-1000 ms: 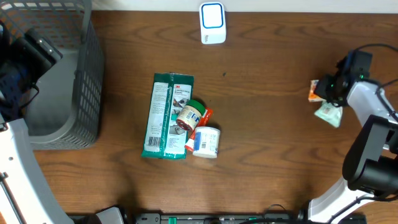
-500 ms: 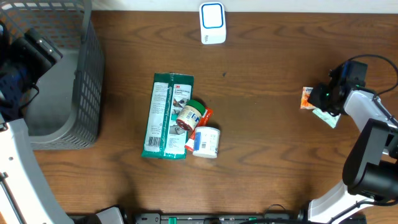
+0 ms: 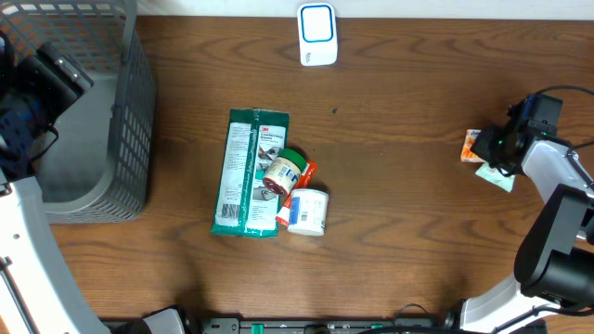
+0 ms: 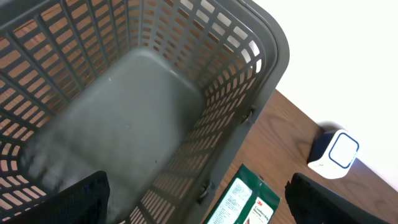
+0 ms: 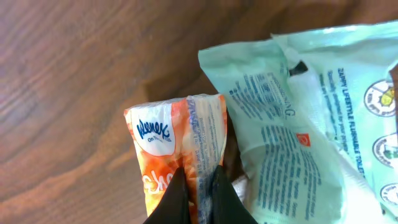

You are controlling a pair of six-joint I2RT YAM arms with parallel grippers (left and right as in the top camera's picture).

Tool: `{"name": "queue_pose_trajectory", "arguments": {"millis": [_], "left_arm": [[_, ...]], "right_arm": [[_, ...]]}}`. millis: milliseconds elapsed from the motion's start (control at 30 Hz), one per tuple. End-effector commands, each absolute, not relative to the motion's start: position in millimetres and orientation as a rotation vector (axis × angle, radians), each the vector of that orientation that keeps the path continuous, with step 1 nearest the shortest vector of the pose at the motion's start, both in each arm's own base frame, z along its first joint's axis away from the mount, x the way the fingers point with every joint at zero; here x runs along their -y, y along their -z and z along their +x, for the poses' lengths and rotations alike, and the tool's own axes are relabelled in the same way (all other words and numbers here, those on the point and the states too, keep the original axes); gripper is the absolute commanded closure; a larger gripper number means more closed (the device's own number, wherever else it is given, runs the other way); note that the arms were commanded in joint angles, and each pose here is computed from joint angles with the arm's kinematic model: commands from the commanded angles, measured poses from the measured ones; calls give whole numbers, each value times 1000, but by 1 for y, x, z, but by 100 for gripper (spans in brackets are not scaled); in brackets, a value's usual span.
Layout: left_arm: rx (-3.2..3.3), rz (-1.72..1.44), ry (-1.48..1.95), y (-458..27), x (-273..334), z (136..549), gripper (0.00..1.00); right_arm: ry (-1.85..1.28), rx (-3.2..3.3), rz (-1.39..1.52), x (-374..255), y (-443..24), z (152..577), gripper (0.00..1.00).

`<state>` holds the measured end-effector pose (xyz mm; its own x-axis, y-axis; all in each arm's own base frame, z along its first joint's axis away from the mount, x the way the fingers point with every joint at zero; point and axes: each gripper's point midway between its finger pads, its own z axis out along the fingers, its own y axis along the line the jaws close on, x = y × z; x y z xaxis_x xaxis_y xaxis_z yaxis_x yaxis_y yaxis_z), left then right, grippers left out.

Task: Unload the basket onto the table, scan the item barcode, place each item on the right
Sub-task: 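Carry the Kleenex pack to the right edge and release it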

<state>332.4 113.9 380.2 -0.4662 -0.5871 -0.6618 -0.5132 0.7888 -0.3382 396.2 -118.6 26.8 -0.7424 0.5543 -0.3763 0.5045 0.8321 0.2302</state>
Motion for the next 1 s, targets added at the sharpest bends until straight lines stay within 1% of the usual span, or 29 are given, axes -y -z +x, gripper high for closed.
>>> {"name": "queue_pose_trajectory", "arguments": {"millis": [0, 100, 200, 467, 600, 733, 767, 800, 833, 867, 900, 933, 967], "left_arm": [[-2151, -826, 115, -381, -116, 332, 12], [-2151, -826, 115, -381, -116, 332, 12], [-2151, -826, 115, -381, -116, 332, 12], [-2151, -827, 116, -381, -116, 332, 12], [-2151, -827, 116, -381, -116, 332, 12], [-2151, -827, 116, -381, -116, 332, 12], [-2151, -826, 115, -381, -116, 332, 12], [-2151, -826, 115, -381, -116, 332, 12], [-2151, -827, 116, -381, -116, 332, 12], [-2151, -827, 116, -381, -116, 332, 12], [-2151, -827, 116, -381, -116, 332, 12], [-2151, -826, 115, -381, -116, 332, 12], [-2151, -827, 116, -381, -116, 332, 12]], "right_arm": [[-47, -2604, 894, 131, -12, 382, 99], [49, -2634, 932, 141, -11, 368, 99], [63, -2658, 975, 146, -13, 354, 99], [221, -2671, 1138, 179, -36, 304, 99], [207, -2645, 1177, 186, -46, 296, 99], [62, -2653, 1141, 172, -47, 305, 99], [-5, -2665, 1116, 164, -46, 308, 94], [-63, -2679, 1082, 156, -46, 310, 87], [-108, -2692, 1055, 150, -46, 311, 69], [-126, -2700, 1049, 147, -46, 311, 38], [-128, -2710, 1054, 146, -46, 308, 12], [-123, -2718, 1058, 146, -45, 306, 1], [-114, -2727, 1063, 146, -45, 304, 1]]}}
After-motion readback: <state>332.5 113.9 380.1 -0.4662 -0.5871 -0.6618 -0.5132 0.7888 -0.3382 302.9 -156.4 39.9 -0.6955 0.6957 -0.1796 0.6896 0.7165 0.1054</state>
